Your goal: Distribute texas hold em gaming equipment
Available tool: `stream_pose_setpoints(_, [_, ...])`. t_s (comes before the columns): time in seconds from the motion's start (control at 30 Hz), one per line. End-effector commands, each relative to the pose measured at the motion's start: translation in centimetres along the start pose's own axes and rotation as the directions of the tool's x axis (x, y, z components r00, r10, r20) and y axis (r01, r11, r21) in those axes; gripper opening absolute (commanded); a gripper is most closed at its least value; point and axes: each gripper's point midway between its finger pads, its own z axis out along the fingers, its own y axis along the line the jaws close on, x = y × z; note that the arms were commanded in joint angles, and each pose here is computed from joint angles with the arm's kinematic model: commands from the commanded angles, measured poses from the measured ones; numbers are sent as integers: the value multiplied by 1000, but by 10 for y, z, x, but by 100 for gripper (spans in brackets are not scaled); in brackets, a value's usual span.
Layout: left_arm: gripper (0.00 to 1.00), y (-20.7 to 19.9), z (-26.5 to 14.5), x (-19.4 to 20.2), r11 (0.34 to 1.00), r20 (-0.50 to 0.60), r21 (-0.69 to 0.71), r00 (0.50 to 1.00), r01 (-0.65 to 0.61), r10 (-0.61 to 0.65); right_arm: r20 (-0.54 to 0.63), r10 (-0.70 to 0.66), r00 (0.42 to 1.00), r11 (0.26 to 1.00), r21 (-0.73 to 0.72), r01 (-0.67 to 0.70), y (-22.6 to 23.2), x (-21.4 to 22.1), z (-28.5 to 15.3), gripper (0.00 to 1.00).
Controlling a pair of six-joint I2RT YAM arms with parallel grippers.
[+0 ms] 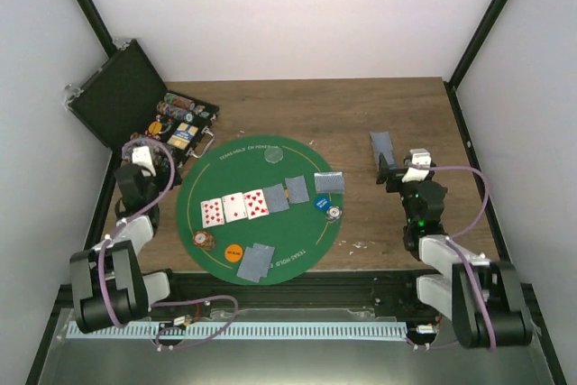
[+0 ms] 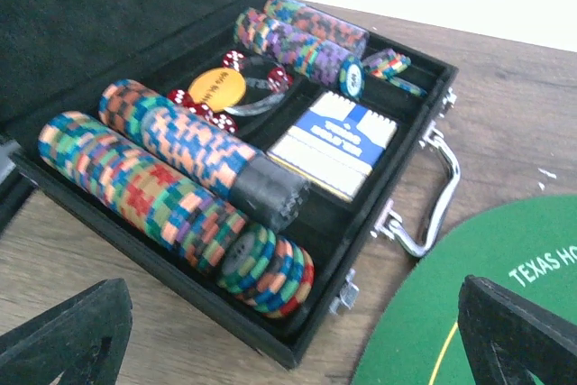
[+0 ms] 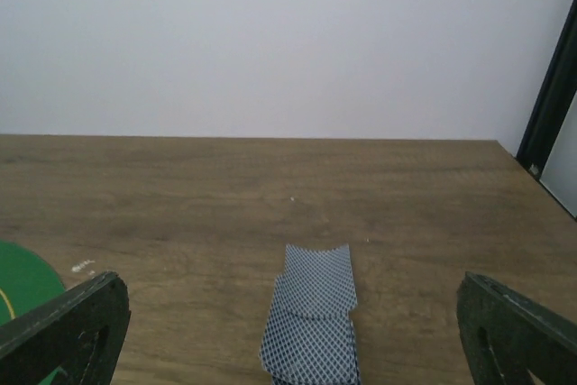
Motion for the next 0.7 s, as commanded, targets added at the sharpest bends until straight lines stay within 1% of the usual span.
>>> stream_pose_setpoints(0.0, [100,-18,-9,-32,997,282,71,959,-34,13,177,-38,983,997,68,26,-13,-29,0,100])
stream_pose_setpoints(0.07, [99,-29,-9,-20,994,277,99,961,-46,17,158,-52,986,996,78,40,-15,-17,2,100])
stream_pose_setpoints(0.1, [100,-33,-10,-17,993,292,99,956,-67,35,154,-51,987,996,85,38,-18,-15,3,100])
stream_pose_setpoints(0.13, [100,-38,-13,-17,991,325,96,944,-97,61,119,-43,992,996,83,33,-19,-8,8,100])
stream_pose_setpoints(0.17, [100,-40,-15,-20,990,353,98,934,-100,59,105,-44,993,997,66,37,-17,-5,10,100])
stream_pose_setpoints(0.27, [100,-49,-11,-22,988,371,138,928,-75,18,97,-63,993,998,14,62,-9,7,9,100])
stream_pose_setpoints(0.3, [100,-53,-9,-22,985,381,150,924,-86,23,96,-70,993,998,7,69,-8,12,9,100])
stream_pose_setpoints(0.4, [99,-65,3,-7,977,368,165,927,-136,67,91,-83,992,995,-40,87,0,21,14,100])
stream_pose_setpoints(0.47, [99,-70,0,-9,973,424,167,903,-160,76,67,-96,993,993,-64,100,3,29,21,100])
stream_pose_setpoints(0.53, [100,-68,3,-4,976,375,154,923,-156,88,45,-98,994,992,-77,101,4,33,29,100])
stream_pose_setpoints(0.6, [99,-62,10,-8,985,375,124,925,-124,69,15,-85,996,993,-84,86,2,37,34,100])
stream_pose_setpoints(0.67, [100,-66,17,-7,980,339,141,937,-138,83,17,-80,997,993,-86,81,1,37,34,100])
